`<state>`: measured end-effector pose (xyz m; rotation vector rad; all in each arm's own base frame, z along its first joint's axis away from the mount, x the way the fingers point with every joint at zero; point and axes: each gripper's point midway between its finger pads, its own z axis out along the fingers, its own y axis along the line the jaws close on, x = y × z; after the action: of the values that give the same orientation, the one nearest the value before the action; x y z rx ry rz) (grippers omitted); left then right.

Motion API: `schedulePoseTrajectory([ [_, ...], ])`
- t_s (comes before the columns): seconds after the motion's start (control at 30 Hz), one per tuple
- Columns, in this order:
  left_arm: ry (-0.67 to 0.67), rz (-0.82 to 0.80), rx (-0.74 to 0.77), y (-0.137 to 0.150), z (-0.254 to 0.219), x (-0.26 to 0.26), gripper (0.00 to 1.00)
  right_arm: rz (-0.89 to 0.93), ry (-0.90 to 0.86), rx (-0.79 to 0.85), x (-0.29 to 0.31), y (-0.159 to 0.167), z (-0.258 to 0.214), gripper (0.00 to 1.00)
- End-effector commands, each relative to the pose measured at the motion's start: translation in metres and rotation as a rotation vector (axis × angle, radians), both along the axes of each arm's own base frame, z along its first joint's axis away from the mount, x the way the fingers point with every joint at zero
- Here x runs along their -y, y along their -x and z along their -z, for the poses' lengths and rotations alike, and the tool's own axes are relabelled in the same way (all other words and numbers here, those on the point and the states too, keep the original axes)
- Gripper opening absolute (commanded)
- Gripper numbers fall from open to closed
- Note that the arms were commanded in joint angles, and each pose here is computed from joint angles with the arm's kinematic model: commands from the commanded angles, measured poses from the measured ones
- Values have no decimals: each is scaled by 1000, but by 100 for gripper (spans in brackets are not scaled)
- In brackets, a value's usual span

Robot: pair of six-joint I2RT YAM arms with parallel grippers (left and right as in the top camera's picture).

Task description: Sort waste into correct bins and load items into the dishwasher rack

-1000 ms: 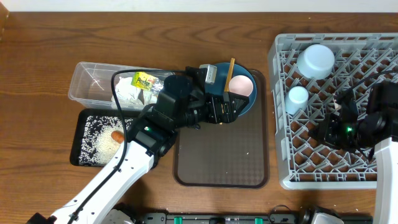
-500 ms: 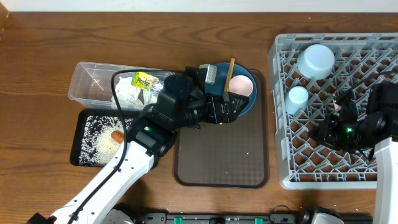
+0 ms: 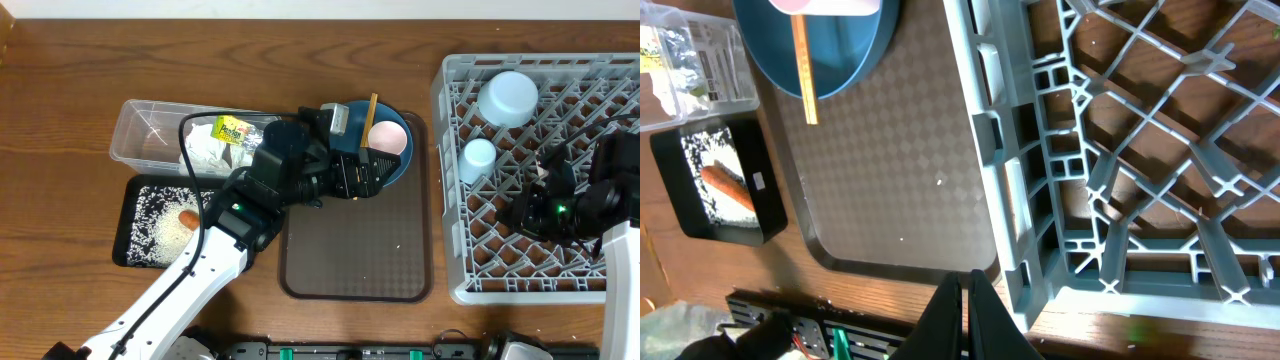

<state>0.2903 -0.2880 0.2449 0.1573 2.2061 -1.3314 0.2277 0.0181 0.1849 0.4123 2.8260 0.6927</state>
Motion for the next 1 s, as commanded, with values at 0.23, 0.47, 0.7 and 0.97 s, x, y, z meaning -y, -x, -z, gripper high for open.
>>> schedulePoseTrajectory([
  [0.23,13,12,23,1,-10,0,100,-25,8,16,-2,2,-2,5],
  [0.47,13,12,23,1,-10,0,100,-34,13,15,-2,3,-1,5],
  [0.7,13,12,23,1,-10,0,100,-34,16,28,-1,0,-2,5],
  [0.97,13,12,23,1,-10,0,100,-34,18,29,-1,0,-2,6],
])
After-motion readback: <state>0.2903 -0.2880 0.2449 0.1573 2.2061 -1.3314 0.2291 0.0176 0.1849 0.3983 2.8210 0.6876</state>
